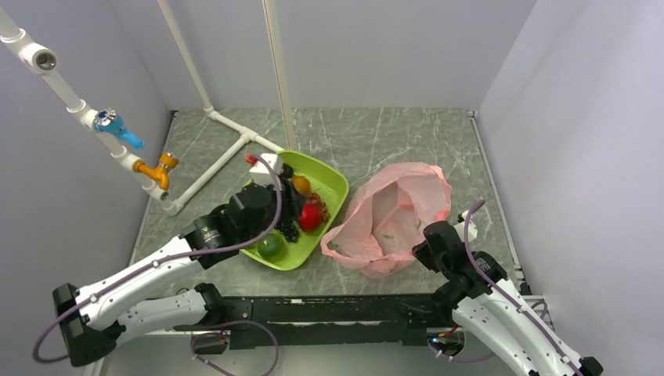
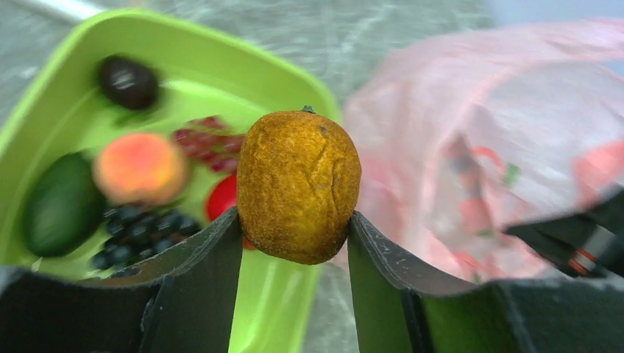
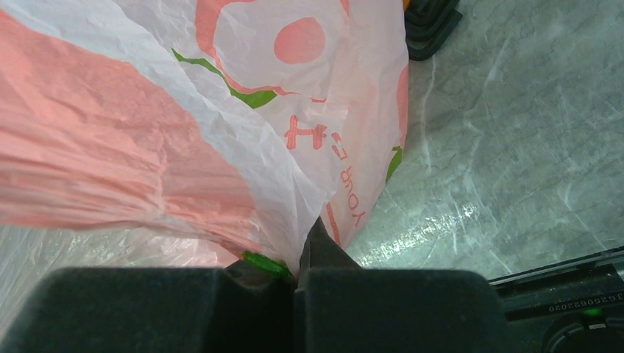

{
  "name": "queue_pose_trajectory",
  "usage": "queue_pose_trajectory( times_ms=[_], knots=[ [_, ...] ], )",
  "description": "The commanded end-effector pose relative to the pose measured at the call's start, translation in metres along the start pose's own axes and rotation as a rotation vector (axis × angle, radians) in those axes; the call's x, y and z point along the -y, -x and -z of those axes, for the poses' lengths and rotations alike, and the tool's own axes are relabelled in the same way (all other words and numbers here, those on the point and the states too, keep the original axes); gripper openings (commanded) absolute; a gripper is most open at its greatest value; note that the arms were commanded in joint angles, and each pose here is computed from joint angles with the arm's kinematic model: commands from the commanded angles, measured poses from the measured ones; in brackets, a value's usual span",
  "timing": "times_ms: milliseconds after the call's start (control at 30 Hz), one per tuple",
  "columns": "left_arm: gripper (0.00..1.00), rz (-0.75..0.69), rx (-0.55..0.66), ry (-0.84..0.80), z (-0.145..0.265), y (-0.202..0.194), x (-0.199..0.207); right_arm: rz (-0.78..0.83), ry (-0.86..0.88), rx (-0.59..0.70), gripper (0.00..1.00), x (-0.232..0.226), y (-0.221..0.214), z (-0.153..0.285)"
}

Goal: Take the fake fruits out of the plastic bag
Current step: Place the fake fruit in the bin.

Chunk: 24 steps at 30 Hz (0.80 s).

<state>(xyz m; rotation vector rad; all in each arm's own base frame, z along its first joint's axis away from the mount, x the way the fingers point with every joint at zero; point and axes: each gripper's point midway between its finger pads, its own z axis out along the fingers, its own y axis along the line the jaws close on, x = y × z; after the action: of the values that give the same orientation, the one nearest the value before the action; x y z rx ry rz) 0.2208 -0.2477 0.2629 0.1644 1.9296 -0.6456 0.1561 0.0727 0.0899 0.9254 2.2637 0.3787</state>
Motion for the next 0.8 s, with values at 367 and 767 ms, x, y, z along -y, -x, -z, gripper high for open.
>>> queue_pose_trajectory(
  times_ms=[367, 767],
  knots=[
    [0.44, 0.180, -0.316, 0.171, -0.081, -0.045, -0.091, 0.004, 0.051, 0.020, 0.00, -0.014, 0.008, 0.006],
    [0.86, 0.277, -0.446, 0.043, -0.140, -0.048, -0.058, 0.009, 0.058, 0.028, 0.00, -0.013, 0.009, 0.007]
  ],
)
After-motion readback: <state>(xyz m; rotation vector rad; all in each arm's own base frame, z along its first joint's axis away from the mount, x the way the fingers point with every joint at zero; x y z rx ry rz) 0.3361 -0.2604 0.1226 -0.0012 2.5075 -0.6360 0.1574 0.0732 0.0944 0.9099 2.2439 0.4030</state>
